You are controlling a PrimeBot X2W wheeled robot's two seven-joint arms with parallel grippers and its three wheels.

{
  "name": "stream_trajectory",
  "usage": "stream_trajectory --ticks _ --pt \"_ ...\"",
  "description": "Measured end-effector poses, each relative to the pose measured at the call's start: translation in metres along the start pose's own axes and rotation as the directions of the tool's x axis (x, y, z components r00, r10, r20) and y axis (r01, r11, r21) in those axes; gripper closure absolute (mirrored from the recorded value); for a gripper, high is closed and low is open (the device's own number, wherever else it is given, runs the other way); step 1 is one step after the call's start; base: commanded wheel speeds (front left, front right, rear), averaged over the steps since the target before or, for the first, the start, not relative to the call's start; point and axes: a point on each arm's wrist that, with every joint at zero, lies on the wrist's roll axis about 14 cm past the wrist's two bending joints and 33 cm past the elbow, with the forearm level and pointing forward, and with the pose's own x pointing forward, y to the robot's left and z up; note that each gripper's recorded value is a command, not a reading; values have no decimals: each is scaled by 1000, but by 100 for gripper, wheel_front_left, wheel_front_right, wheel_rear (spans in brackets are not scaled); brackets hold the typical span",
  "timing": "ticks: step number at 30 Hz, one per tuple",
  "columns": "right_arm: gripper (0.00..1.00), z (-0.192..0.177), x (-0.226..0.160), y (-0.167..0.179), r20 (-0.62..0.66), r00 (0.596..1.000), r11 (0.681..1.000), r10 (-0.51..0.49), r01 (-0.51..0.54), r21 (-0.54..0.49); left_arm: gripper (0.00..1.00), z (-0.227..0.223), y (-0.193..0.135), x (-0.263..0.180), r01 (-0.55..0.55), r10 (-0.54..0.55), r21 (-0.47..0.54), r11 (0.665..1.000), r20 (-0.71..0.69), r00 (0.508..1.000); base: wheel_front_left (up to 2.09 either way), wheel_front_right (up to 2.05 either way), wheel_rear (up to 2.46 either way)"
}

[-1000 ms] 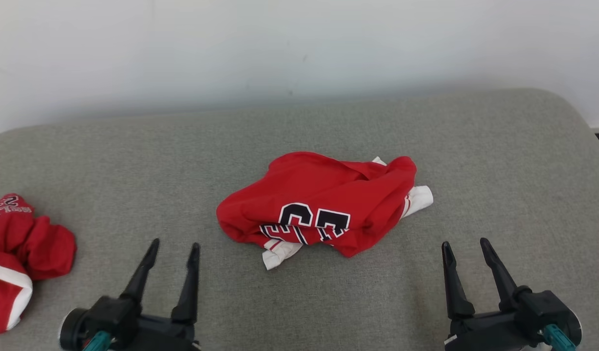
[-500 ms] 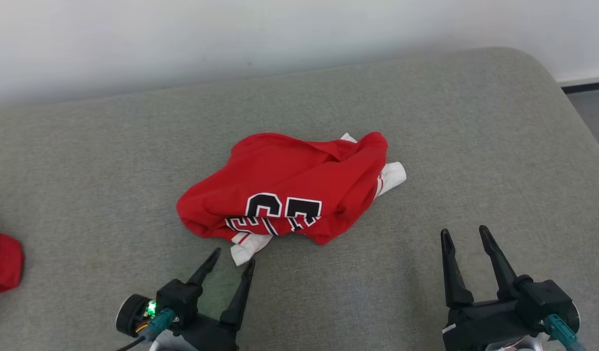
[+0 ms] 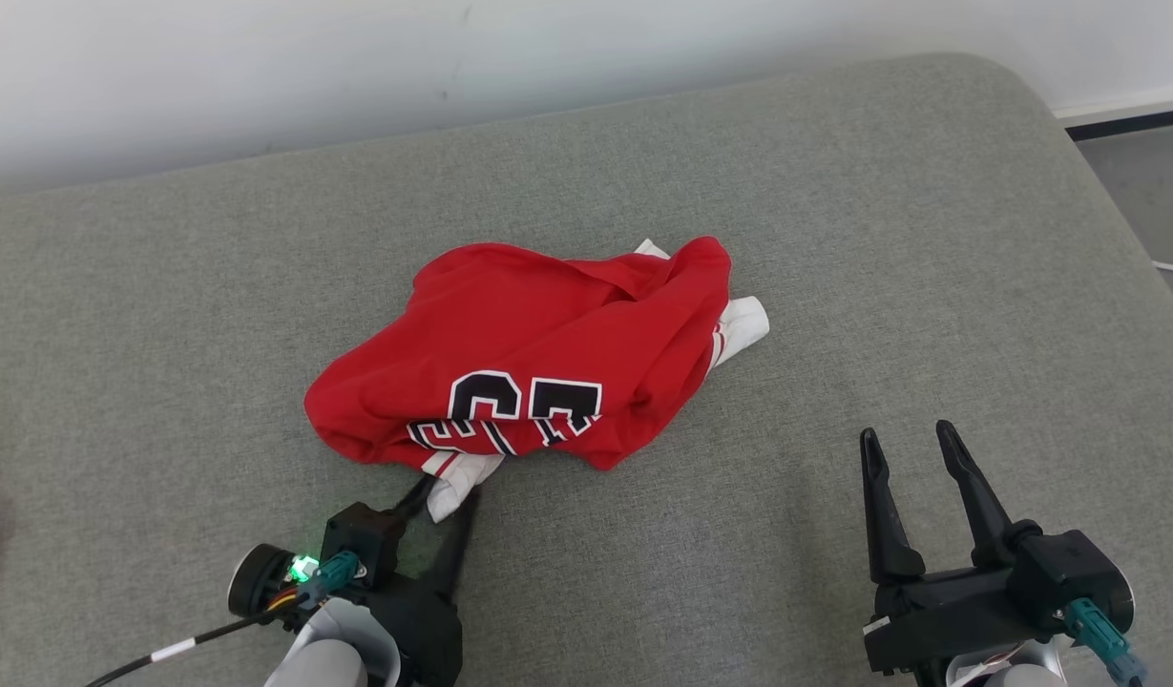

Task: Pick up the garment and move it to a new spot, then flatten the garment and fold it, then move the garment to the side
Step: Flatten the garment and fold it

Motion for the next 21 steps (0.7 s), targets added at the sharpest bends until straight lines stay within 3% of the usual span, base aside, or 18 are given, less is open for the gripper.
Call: stream_trajectory --ticks 4,11,17,21 --pt "0 1 0 2 4 1000 1000 5 -5 1 100 0 6 2 -27 26 -16 1000 -7 1000 0 0 0" --pt "0 0 3 10 4 1000 999 28 -28 17 100 65 50 -6 -130 131 -17 991 177 975 0 0 0" --pt "0 2 5 20 15 998 998 55 -55 43 100 138 81 -24 -197 157 81 977 347 924 0 0 0" --pt "0 7 5 26 31 997 996 70 -72 55 100 208 101 -44 -262 147 184 947 477 867 0 0 0"
